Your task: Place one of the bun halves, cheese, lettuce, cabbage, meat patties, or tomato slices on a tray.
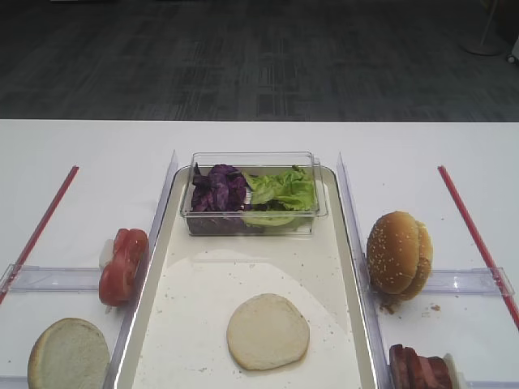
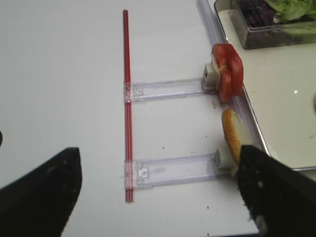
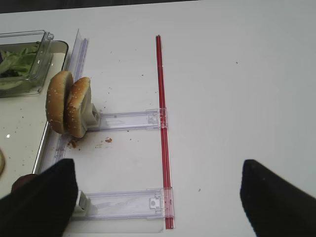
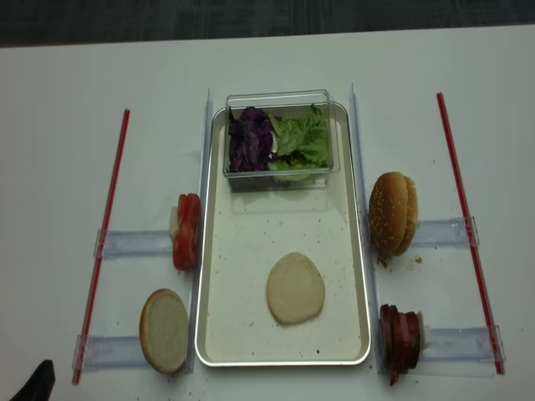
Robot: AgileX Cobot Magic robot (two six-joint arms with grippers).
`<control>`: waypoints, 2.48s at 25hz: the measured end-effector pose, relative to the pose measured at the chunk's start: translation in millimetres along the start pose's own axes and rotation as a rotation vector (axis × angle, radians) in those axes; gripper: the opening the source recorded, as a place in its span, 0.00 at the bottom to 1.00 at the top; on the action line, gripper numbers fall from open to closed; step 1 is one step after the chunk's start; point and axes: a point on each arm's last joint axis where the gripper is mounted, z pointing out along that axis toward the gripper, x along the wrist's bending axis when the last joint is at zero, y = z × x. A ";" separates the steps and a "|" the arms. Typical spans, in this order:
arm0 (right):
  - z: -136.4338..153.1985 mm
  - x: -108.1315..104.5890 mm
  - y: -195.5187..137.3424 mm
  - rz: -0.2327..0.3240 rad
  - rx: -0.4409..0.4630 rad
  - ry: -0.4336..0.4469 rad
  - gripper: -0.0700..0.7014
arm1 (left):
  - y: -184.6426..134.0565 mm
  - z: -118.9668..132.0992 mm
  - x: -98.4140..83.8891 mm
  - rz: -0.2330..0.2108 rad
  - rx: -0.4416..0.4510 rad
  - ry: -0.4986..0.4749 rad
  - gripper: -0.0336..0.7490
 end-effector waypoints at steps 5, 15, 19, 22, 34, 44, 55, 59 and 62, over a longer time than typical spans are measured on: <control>0.0 0.0 0.0 0.000 0.000 0.000 0.97 | 0.0 0.0 1.6 -0.030 0.000 0.017 0.80; 0.0 0.0 0.0 0.000 0.000 0.000 0.97 | 0.0 0.0 1.6 -0.032 0.000 0.017 0.80; 0.0 0.0 0.0 0.000 0.000 0.000 0.97 | 0.0 0.0 1.6 -0.032 0.000 0.017 0.80; 0.0 0.0 0.0 0.000 0.000 0.000 0.97 | 0.0 0.0 1.6 -0.032 0.000 0.017 0.80; 0.0 0.0 0.0 0.000 0.000 0.000 0.97 | 0.0 0.0 1.6 -0.032 0.000 0.017 0.80; 0.0 0.0 0.0 0.000 0.000 0.000 0.97 | 0.0 0.0 1.6 -0.033 0.000 0.017 0.80; 0.0 0.0 0.0 0.000 0.000 0.000 0.97 | 0.0 0.0 1.6 -0.033 0.000 0.017 0.81; 0.0 0.0 0.0 0.000 0.000 0.000 0.97 | 0.0 0.0 1.6 -0.035 0.000 0.017 0.81; 0.0 0.0 0.0 0.000 0.000 0.000 0.97 | 0.0 0.0 1.6 -0.037 0.000 0.017 0.81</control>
